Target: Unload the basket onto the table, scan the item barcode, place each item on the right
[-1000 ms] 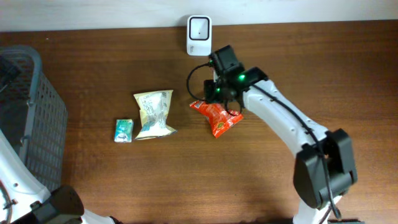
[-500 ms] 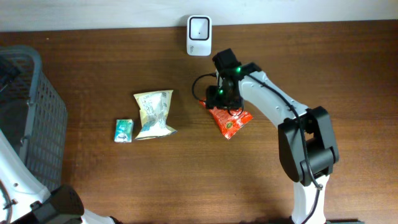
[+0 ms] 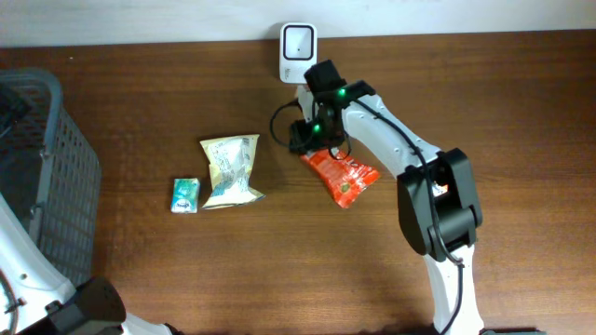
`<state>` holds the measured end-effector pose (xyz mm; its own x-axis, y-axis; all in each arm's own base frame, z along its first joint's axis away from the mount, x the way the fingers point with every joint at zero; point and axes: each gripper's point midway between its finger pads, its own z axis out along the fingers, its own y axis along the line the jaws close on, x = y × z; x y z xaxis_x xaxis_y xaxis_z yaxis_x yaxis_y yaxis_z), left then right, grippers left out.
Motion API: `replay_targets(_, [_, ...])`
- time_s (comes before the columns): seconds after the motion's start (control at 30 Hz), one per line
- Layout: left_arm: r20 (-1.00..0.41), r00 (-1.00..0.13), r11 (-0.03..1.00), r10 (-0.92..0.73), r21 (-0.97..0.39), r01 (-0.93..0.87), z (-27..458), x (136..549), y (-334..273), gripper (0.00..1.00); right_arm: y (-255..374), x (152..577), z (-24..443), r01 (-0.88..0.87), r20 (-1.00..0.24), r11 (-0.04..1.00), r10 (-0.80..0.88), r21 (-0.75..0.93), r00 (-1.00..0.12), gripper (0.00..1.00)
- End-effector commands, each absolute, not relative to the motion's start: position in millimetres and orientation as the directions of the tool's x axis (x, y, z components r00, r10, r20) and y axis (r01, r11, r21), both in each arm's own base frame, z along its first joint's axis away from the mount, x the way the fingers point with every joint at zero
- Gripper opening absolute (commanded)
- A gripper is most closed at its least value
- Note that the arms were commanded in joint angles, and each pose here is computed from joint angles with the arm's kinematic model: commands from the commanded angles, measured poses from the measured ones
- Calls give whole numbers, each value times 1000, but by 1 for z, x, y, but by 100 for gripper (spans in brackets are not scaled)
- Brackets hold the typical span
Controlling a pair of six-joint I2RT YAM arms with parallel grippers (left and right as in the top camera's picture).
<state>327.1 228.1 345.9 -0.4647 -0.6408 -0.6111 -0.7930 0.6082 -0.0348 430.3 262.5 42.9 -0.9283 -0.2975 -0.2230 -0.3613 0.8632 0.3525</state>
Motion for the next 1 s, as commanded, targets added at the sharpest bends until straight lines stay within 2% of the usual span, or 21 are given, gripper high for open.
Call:
replay_targets(0.0, [-620,-449,600,-644,-46,-798,350,326,229,99,272,397,41,-403,-138,837,-380,370,-915,61])
replay_targets(0.1, [-620,-448,600,-644,-46,-799,350,326,229,99,271,360,43,-445,-36,802,-471,399,-881,63])
replay_targets(0.17, [-620,-449,600,-644,-46,-798,350,326,229,99,273,360,59,-454,-66,793,-470,408,-880,65])
replay_targets(0.3, [-620,-449,600,-644,-46,-798,350,326,229,99,252,377,157,-453,-247,760,-380,467,-891,70])
replay_targets(0.37, [-620,-448,600,-644,-46,-799,350,326,229,99,208,372,171,-366,-190,811,-313,456,-931,74])
replay_targets(0.4, [-620,-449,600,-644,-46,-798,350,326,229,99,182,370,164,-304,-130,856,-275,419,-953,75])
replay_targets(0.43, [-620,-449,600,-644,-46,-798,350,326,229,99,143,370,144,-138,-29,929,-136,344,-990,76])
replay_targets(0.47, [-620,-449,600,-644,-46,-798,350,326,229,99,113,370,122,-11,32,947,-23,320,-999,77])
replay_targets(0.57, [-620,-448,600,-644,-46,-799,350,326,229,99,75,367,82,114,79,937,93,331,-993,78])
replay_targets(0.67, [-620,-449,600,-644,-46,-798,350,326,229,99,79,352,50,65,82,885,30,461,-996,81])
replay_targets(0.8, [-620,-449,600,-644,-46,-798,350,326,229,99,87,348,22,24,40,872,5,489,-999,89])
replay_targets(0.97, [-620,-448,600,-644,-46,-799,350,326,229,99,110,342,5,-45,-40,781,-26,623,-999,89])
